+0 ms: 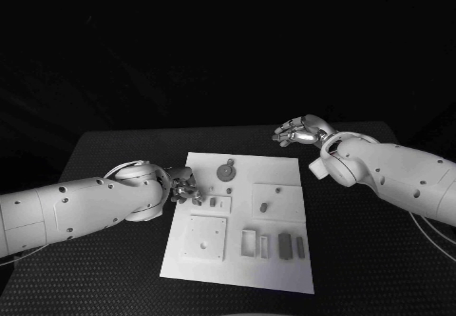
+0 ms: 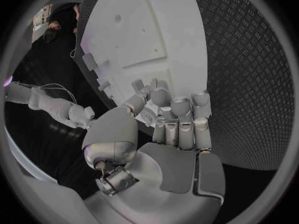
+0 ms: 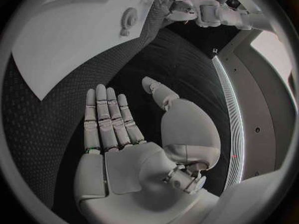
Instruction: Assemble the parts on the task board
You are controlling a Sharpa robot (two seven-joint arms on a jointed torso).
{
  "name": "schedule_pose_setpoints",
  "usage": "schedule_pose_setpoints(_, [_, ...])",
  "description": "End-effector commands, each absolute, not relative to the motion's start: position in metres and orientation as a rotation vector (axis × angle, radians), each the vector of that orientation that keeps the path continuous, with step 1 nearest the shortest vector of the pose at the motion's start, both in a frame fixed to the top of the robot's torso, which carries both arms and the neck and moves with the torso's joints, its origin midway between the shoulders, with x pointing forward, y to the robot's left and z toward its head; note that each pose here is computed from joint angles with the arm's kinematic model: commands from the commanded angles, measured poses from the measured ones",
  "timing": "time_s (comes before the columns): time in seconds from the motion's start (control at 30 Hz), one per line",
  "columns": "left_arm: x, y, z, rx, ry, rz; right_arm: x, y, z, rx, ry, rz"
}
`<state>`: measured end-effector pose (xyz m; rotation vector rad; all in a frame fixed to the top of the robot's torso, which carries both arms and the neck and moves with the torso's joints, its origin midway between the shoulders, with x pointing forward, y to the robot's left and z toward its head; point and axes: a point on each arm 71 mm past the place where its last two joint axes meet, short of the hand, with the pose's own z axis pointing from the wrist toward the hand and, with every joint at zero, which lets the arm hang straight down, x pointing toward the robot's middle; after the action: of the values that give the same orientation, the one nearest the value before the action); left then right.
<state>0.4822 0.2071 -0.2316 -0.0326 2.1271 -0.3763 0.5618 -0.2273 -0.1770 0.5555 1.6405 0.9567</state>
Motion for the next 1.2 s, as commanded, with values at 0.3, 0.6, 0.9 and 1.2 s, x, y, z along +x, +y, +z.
schedule_pose_setpoints(0.3, [0.481,0.205,-0.229,-0.029,2.074,-0.384,0.561,-0.226,-0.177,0.547,1.646,0.971])
schedule_pose_setpoints(0.6, [0.478,0.208,-0.228,-0.042,2.049,-0.39,0.561,-0.227,-0.177,0.548,1.645,0.969])
schedule_pose_setpoints(0.9, [0.472,0.213,-0.226,-0.06,1.971,-0.413,0.561,-0.23,-0.177,0.55,1.644,0.965])
schedule_pose_setpoints(1.2, [0.465,0.212,-0.226,-0.056,1.899,-0.44,0.561,-0.23,-0.177,0.55,1.644,0.965])
